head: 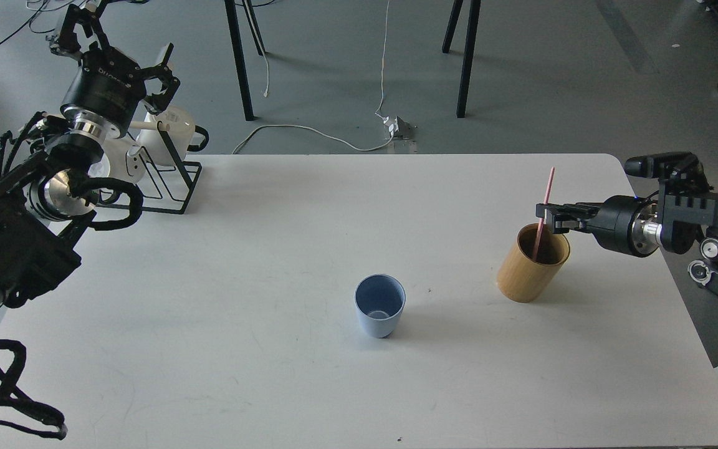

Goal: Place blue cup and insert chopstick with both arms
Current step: 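Reach the right gripper to the pink straw in the tan cup, then pull the pink straw up out of the tan cup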

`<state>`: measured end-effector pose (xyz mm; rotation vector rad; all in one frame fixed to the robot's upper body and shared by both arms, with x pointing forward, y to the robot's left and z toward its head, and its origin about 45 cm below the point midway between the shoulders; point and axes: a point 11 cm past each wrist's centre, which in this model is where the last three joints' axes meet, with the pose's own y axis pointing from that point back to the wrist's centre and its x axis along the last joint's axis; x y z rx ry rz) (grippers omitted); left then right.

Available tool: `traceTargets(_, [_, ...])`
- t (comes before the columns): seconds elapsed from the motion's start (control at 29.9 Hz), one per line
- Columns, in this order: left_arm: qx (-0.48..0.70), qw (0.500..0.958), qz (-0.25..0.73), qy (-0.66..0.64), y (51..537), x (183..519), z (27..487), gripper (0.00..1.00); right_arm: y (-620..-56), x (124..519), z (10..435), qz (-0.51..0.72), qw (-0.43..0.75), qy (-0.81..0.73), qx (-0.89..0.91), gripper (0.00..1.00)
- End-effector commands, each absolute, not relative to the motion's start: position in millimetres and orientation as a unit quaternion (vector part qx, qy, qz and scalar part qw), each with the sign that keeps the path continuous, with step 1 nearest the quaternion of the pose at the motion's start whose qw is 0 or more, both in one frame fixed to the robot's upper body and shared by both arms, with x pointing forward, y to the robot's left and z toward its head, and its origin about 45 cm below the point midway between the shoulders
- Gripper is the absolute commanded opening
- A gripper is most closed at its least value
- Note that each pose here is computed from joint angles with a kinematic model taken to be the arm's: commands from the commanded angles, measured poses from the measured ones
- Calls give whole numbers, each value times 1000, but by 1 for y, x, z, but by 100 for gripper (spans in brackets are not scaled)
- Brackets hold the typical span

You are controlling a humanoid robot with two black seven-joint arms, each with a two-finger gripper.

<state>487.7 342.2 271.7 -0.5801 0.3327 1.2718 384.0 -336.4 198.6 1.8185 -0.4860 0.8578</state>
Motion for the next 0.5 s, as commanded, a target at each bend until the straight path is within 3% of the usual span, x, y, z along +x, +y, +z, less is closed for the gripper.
traceTargets(0.0, [-266,752,585,149,346,488,274,100,-336,382,211,370,506,-200,753,0])
traceTargets(0.17, [-266,752,585,148,347,487,274,100,-337,378,255,415,497,-194,737,0])
traceTargets(0.47, [-266,751,587,145,350,488,277,100,-310,396,370,519,424,-243,702,1])
